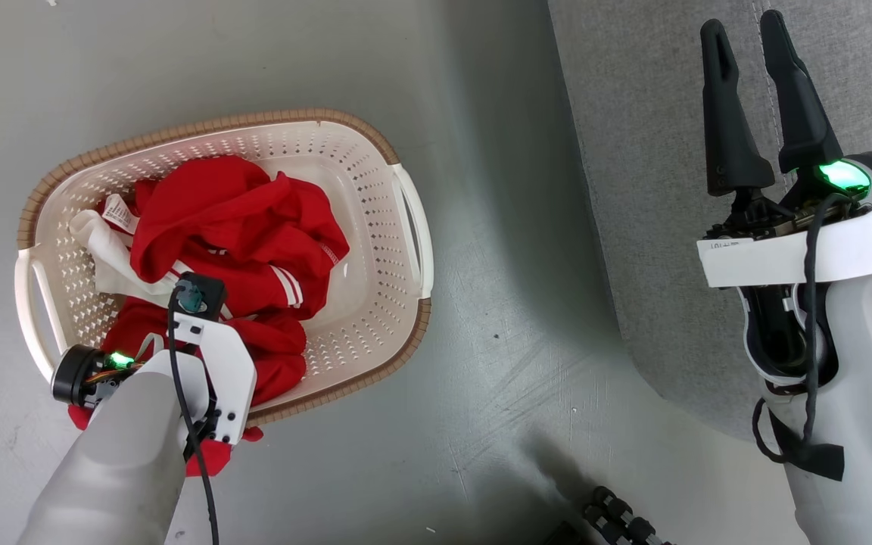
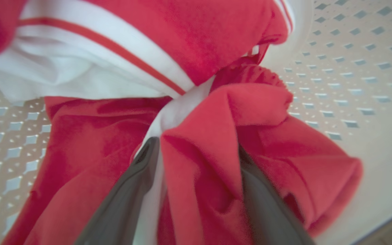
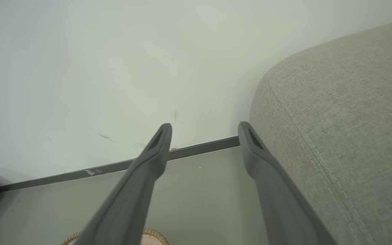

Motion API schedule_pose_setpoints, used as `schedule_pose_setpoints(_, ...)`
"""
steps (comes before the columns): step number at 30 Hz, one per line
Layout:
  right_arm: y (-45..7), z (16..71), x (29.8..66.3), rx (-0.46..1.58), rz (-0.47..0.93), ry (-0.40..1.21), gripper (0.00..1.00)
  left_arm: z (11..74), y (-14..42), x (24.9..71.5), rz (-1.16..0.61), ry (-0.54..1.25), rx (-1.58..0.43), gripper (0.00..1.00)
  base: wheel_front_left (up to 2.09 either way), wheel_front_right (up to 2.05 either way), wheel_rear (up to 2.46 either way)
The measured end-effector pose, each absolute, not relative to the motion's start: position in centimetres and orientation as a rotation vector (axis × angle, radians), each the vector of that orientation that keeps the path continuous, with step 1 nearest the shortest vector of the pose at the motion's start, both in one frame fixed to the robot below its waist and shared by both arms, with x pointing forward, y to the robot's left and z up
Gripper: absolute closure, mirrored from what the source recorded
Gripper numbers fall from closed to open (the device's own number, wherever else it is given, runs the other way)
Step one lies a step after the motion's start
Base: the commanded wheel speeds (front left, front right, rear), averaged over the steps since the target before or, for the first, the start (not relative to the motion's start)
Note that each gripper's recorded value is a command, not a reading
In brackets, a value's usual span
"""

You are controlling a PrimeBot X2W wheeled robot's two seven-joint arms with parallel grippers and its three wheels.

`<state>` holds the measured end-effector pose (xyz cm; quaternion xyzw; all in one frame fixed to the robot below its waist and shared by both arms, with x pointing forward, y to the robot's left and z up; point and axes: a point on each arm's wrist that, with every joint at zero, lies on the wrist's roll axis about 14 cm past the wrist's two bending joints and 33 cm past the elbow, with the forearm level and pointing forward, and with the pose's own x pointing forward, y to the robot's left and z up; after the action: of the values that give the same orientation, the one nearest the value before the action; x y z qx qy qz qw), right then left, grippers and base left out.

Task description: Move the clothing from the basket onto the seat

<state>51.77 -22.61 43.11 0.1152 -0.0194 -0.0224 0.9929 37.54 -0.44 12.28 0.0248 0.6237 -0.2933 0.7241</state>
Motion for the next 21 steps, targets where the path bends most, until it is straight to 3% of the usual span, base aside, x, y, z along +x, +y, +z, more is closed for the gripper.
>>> schedule_pose_setpoints(1,-22.7,43.0,51.7,0.237,-0.048,-0.037,0.00,12.2,-0.5,37.5,-0.648,1.384,0.058,0.07,0.00,0.00,0.00)
schedule_pose_setpoints(3,-22.9,42.9,51.7,0.243,-0.054,-0.034,0.00,12.0,-0.4,37.3,-0.645,1.404,0.068,0.47,0.00,0.00,0.00)
schedule_pose_setpoints(4,-23.0,42.8,51.6,0.241,-0.059,-0.030,0.00,11.9,-0.3,37.0,-0.646,1.424,0.075,0.57,0.00,0.00,0.00)
schedule_pose_setpoints(6,-23.1,42.7,51.6,0.242,-0.061,-0.027,0.00,11.9,-0.3,36.9,-0.646,1.426,0.075,1.00,0.00,0.00,0.00)
schedule_pose_setpoints(21,-23.1,44.7,52.4,0.247,-0.053,-0.080,0.00,14.2,-2.7,40.0,-0.658,1.298,-0.010,1.00,0.00,0.00,0.00)
